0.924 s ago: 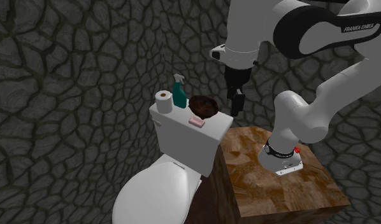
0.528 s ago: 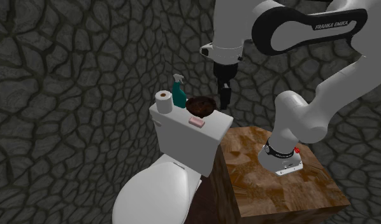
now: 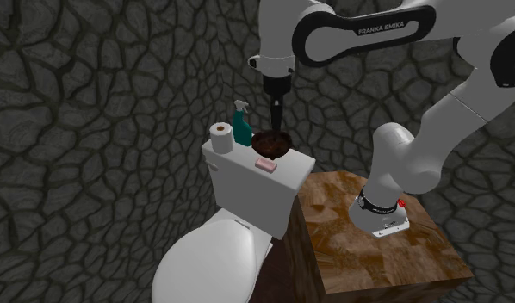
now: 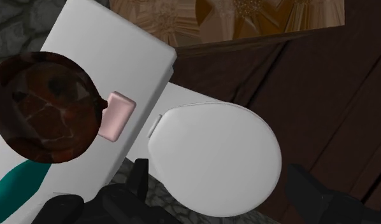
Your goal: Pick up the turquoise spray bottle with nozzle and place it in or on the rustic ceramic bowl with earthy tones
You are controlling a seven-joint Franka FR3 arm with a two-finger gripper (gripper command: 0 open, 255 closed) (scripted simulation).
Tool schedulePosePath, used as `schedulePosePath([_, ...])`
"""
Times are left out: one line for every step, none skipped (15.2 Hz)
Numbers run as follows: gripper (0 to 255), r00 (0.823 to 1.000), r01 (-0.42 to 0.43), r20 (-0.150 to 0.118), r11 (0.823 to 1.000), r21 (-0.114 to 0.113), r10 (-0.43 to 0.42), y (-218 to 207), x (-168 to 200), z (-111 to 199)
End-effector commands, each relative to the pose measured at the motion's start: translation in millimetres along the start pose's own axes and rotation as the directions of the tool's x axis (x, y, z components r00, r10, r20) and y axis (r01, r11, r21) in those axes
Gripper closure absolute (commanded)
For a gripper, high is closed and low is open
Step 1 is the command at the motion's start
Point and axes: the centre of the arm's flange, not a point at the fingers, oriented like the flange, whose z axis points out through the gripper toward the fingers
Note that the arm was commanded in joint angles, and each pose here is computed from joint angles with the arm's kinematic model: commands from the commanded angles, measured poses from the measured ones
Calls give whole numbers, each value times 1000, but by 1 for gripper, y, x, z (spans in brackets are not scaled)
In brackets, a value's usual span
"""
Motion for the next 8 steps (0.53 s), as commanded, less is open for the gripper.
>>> schedulePosePath([0, 1000, -11, 1, 1000, 5, 11, 22, 14, 7])
schedulePosePath([0, 1000, -16, 2, 1000, 9, 16, 33, 21, 9])
schedulePosePath([0, 1000, -22, 2, 1000, 12, 22, 44, 29, 11])
schedulePosePath([0, 1000, -27, 3, 1000, 15, 27, 55, 36, 14])
schedulePosePath([0, 999, -33, 4, 999, 18, 33, 67, 44, 16])
schedulePosePath([0, 999, -38, 4, 999, 21, 38, 78, 51, 19])
schedulePosePath([0, 999, -44, 5, 999, 24, 44, 89, 58, 22])
schedulePosePath([0, 999, -50, 6, 998, 27, 49, 100, 65, 24])
